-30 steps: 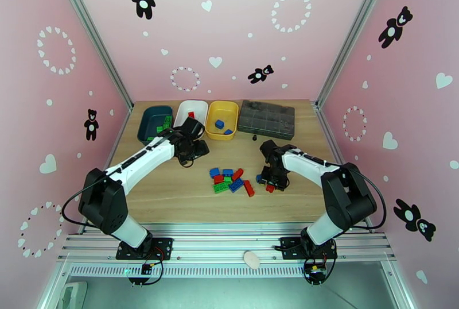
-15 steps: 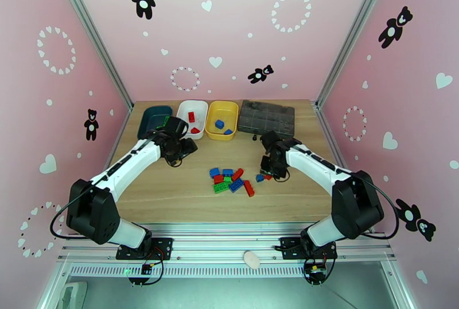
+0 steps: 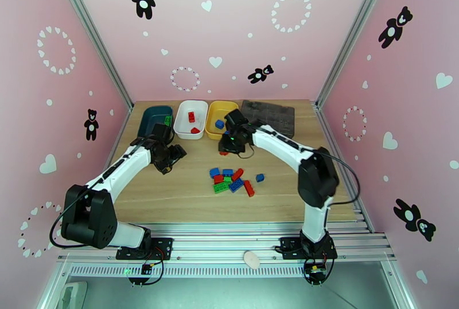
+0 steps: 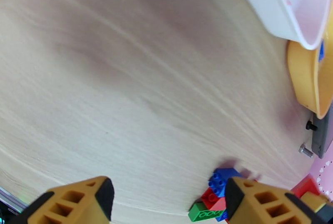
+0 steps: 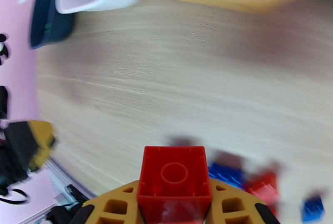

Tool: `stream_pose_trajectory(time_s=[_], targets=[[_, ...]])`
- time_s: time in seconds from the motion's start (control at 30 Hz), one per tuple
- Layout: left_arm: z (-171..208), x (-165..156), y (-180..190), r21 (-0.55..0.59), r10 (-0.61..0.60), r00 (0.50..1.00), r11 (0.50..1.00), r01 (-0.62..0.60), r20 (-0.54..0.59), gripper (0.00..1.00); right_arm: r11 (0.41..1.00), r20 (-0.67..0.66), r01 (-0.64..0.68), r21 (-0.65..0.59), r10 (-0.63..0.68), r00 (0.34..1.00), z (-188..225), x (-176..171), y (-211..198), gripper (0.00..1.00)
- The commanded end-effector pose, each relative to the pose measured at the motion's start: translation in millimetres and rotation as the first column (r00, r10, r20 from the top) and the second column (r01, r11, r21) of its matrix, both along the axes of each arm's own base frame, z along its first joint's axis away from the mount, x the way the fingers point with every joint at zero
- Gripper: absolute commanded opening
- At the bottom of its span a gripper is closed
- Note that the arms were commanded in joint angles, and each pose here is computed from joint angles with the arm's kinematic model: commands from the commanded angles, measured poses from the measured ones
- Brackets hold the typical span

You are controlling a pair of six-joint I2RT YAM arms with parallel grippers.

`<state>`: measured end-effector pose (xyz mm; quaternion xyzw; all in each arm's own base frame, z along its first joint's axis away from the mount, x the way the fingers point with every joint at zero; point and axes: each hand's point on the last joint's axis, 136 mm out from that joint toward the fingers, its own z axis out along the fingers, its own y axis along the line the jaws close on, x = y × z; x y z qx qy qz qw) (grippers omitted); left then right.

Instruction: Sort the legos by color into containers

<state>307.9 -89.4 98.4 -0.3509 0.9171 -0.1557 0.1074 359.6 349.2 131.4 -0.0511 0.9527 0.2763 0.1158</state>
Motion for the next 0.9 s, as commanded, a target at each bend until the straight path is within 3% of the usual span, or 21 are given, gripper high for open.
stream_pose_trajectory(time_s=[0.0, 0.2, 0.57, 0.73, 0.87], targets=[[7, 5, -6, -0.06, 0.019, 0.999, 0.998, -0.017, 0.035, 0.75, 0.981, 0.029, -0.069, 0.184, 0.064, 0.997, 17, 17, 46, 0.15], [7, 5, -4, -0.072, 0.037, 0.999, 0.997, -0.035, 0.029, 0.75, 0.937, 0.029, -0.047, 0.347, 0.04, 0.999, 17, 51, 90, 0.15], [10, 4, 13, -0.089, 0.056, 0.998, 0.995, -0.055, 0.014, 0.75, 0.863, 0.031, 0.044, 0.504, -0.069, 0.997, 28, 119, 132, 0.25], [13, 6, 10, -0.1, 0.044, 0.999, 0.994, -0.042, 0.015, 0.75, 0.837, 0.036, 0.064, 0.543, -0.099, 0.994, 37, 147, 140, 0.61], [19, 8, 12, -0.085, 0.037, 0.999, 0.996, -0.035, 0.03, 0.75, 0.835, 0.077, 0.044, 0.548, -0.103, 0.992, 54, 152, 136, 0.71]])
